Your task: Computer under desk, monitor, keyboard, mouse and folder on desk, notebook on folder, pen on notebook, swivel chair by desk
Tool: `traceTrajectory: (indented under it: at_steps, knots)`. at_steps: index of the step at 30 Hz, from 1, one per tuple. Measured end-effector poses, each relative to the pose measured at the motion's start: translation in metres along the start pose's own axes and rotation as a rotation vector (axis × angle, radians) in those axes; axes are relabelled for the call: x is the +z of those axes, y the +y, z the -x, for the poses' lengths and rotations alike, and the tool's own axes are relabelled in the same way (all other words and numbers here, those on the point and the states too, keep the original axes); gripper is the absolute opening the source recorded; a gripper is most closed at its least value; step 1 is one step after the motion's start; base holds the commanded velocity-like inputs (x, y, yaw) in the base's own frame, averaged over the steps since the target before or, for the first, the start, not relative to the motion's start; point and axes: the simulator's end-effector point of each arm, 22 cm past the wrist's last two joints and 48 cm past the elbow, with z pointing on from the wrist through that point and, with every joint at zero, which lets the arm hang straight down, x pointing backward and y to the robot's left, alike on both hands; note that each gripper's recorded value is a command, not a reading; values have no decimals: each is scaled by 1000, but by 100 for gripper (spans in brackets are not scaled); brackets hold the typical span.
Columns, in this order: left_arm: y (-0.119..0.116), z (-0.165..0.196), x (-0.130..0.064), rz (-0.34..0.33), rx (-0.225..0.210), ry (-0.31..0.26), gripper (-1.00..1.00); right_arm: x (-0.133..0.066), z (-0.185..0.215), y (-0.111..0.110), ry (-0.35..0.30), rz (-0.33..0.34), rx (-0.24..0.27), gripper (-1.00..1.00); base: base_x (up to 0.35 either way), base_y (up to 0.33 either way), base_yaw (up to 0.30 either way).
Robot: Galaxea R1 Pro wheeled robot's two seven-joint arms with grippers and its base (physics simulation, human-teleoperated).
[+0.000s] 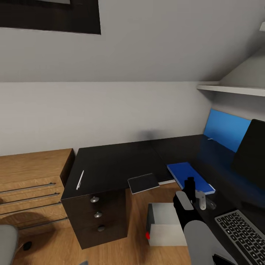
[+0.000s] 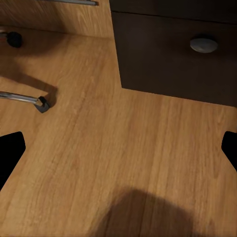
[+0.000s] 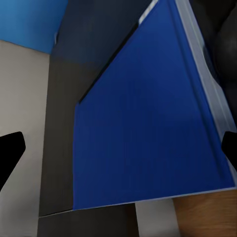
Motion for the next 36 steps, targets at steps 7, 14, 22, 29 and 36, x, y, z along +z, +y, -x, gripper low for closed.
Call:
traceTrajectory:
  at_steps: [7, 14, 22, 29, 36]
  knots:
    - [0, 0, 0, -1, 1, 0, 100, 0, 1, 0, -3, 2, 1, 100, 0, 0, 0]
    - [0, -1, 0, 0, 2, 1, 100, 0, 1, 1, -7, 4, 3, 100, 0, 0, 0]
    - [0, 0, 0, -1, 2, -1, 100, -1, 2, 11, -8, 46, 5, 100, 0, 0, 21]
    - [-1, 3, -1, -4, -1, -8, 100, -3, 4, 17, -8, 59, 11, 100, 0, 0, 78]
    - [-3, 7, -1, -8, -3, -17, 100, -5, 5, 21, -7, 65, 16, 100, 0, 0, 107]
